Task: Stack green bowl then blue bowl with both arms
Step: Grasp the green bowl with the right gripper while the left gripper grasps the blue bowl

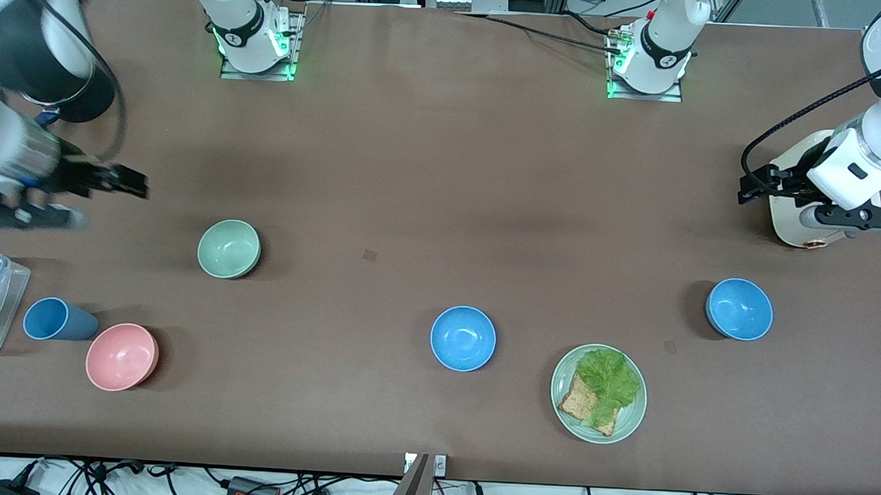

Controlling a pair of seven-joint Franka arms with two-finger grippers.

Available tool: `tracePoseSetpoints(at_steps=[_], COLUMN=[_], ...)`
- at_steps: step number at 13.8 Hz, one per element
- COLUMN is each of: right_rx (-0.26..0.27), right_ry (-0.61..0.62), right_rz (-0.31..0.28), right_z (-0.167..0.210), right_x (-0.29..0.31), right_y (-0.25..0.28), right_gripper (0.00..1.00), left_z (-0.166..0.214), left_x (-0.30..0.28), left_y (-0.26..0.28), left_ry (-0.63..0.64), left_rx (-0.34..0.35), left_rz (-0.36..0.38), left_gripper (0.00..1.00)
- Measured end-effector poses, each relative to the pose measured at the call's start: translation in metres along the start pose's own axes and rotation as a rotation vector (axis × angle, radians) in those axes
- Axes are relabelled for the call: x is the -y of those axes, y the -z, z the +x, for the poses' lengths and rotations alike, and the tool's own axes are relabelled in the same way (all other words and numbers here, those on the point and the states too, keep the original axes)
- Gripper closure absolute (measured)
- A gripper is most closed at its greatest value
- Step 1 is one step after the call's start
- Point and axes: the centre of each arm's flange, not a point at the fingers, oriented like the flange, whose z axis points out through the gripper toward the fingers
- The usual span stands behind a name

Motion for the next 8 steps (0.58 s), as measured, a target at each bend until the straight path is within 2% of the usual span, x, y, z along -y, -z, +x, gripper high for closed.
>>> tracePoseSetpoints(at_steps=[4, 8], right_rx=[0.028, 0.099], right_ry=[-0.008, -0.010], right_rz=[-0.007, -0.013], right_z=[0.036, 0.052], right_x=[-0.005, -0.007], right_y=[-0.113, -0.195], right_gripper=[0.00, 0.00], left_z=[0.007, 0.027], left_x=[0.028, 0.069], left_y=[-0.016, -0.039], left_ry=[0.048, 0.104], left_rx=[0.032, 0.063], left_rz=[-0.002, -0.009], left_gripper=[0.00, 0.00])
